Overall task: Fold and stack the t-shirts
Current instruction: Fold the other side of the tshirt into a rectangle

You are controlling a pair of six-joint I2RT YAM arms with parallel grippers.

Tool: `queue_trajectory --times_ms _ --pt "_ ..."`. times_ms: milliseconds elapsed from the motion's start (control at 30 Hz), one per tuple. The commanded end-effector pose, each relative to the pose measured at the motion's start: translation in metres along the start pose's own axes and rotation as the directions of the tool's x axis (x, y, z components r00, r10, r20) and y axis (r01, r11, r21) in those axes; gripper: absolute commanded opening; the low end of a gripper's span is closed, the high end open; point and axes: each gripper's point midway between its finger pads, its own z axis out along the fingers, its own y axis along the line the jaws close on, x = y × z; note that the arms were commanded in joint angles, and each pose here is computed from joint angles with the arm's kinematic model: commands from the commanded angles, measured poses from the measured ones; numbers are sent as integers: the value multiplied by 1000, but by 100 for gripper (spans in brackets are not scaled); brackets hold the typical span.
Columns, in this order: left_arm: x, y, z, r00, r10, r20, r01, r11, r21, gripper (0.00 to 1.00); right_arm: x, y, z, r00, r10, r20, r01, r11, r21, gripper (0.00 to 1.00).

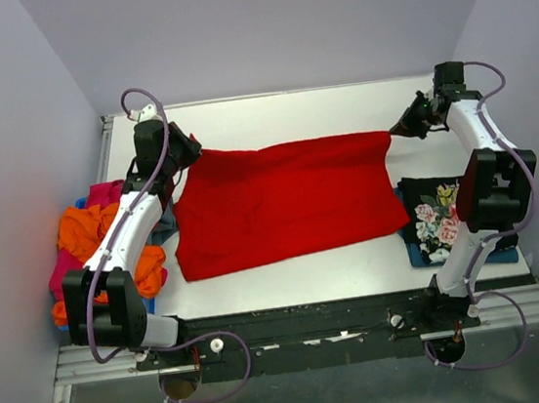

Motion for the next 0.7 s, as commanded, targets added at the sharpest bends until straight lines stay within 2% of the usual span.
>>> queue_trajectory --times_ms 0,367,667 --pt "-2 3 -18 998 35 47 -32 998 -49 0 -3 -12 -11 999 8 46 -9 1000 30 1" --pt "30 27 -51 999 33 25 -29 988 -154 0 16 -28 -6 999 24 27 -25 999 42 1" --pt "79 49 -74 999 1 -53 -11 980 -200 0 35 -49 1 999 49 8 -50 995 85 1"
